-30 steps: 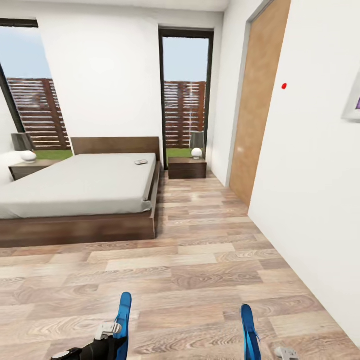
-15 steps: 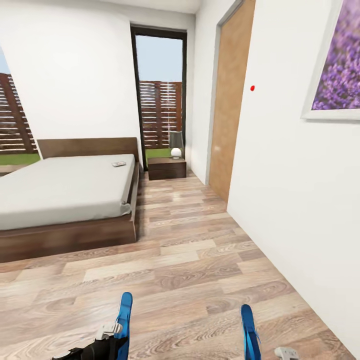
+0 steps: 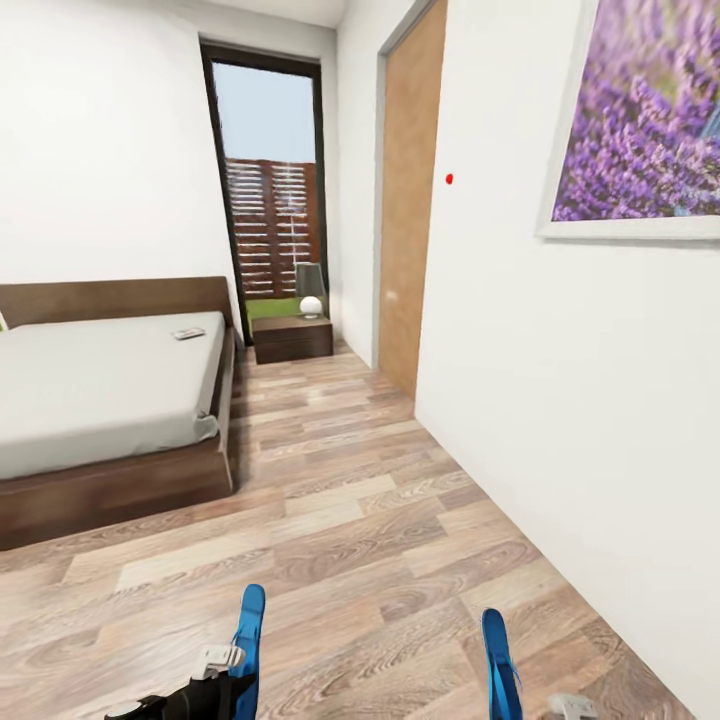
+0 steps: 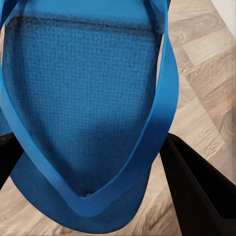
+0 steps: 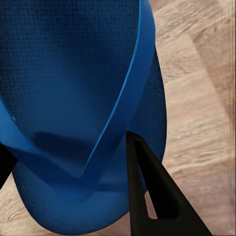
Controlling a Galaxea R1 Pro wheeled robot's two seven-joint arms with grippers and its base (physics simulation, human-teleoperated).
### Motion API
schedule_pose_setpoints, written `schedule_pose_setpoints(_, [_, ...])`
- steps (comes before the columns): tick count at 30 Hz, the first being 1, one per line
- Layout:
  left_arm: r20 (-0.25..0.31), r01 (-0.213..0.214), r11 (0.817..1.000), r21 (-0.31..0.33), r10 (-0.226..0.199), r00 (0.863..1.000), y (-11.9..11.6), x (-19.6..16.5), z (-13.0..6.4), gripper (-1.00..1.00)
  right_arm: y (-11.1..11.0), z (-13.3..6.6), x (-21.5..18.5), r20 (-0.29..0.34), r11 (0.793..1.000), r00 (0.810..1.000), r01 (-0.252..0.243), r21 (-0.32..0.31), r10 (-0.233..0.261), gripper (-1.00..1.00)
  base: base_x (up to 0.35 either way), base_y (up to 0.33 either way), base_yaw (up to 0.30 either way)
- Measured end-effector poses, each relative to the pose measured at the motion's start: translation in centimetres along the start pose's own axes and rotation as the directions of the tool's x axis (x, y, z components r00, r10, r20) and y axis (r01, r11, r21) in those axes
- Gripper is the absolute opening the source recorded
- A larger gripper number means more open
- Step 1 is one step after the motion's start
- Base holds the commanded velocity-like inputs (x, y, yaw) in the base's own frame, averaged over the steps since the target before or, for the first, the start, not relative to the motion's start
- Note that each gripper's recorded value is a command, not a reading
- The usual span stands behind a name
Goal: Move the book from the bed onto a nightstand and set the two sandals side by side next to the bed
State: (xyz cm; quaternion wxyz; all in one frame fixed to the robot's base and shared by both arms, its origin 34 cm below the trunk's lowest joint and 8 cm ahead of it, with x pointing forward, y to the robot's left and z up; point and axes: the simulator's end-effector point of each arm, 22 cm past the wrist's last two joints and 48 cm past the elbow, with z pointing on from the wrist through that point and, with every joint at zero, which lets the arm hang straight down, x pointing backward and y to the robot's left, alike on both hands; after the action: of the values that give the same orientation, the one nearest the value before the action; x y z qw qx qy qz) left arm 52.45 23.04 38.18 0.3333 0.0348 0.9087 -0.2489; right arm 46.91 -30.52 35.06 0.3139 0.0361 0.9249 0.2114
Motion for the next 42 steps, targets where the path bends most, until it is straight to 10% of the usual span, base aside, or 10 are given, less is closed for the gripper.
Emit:
schedule_pose_setpoints(16, [0.002, 0.001, 1.000, 0.000, -0.001, 1.000, 0.00, -0.05, -0.01, -1.00, -0.03, 0.00, -0.01, 0.000, 1.000, 1.000, -0.001, 0.002, 0.001, -1.00, 0.012, 0.000, -0.043])
schedule_pose_setpoints(42, [-0.002, 0.001, 1.000, 0.001, -0.001, 1.000, -0.05, 0.17, -0.03, -1.00, 0.02, -0.02, 0.01, -0.001, 1.000, 1.000, 0.001, 0.000, -0.001, -1.00, 0.309, 0.000, 0.000])
